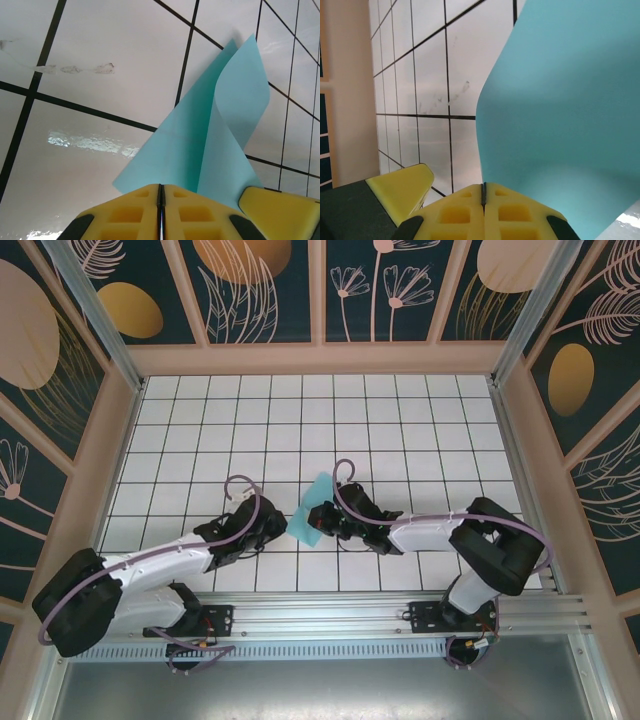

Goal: Fold a paper plane with a square sheet of paper (pick it up from the middle)
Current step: Fold the triangle a second time at the center of the table.

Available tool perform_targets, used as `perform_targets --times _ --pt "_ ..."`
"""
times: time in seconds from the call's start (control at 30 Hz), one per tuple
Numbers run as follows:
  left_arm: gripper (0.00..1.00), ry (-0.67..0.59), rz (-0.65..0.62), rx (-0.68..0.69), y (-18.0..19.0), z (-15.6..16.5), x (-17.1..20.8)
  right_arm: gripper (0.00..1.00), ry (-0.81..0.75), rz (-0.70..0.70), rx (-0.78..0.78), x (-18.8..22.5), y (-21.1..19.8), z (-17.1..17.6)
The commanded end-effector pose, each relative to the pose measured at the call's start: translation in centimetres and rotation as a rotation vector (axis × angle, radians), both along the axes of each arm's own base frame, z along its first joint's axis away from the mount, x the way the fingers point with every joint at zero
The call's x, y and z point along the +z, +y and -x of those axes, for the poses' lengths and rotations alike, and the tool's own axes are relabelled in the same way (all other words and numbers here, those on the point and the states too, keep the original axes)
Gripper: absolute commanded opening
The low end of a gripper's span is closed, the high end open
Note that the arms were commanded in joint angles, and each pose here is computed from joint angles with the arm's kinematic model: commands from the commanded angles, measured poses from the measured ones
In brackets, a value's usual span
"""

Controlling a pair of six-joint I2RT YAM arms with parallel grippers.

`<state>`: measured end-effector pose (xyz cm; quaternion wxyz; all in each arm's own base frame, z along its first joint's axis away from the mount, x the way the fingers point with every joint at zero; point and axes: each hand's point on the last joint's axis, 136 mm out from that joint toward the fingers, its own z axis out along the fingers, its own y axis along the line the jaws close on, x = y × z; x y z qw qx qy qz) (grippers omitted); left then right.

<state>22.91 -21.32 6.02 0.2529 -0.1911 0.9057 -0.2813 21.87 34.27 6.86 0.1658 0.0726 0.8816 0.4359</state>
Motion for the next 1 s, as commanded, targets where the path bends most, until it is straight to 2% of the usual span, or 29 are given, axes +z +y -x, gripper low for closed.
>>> perform_targets --times 0.0,0.4,0.67,0.97 --pt "0.12 0.013 0.048 -0.009 -1.1 -0.2 -0.4 0.00 0.005 -0.037 0.013 0.2 0.5 0.3" --pt "0.12 0.095 0.105 -0.062 -3.1 0.4 -3.1 0.00 0.020 -0.039 0.019 -0.5 0.4 0.4" --pt "0.10 0.171 0.005 -0.056 -1.9 1.3 -6.3 0.00 0.019 -0.014 0.040 -1.1 -0.1 0.4" --pt "0.10 0.193 -0.094 -0.057 -0.6 1.7 -7.5 0.00 -0.036 0.027 0.190 -1.9 -0.5 0.1"
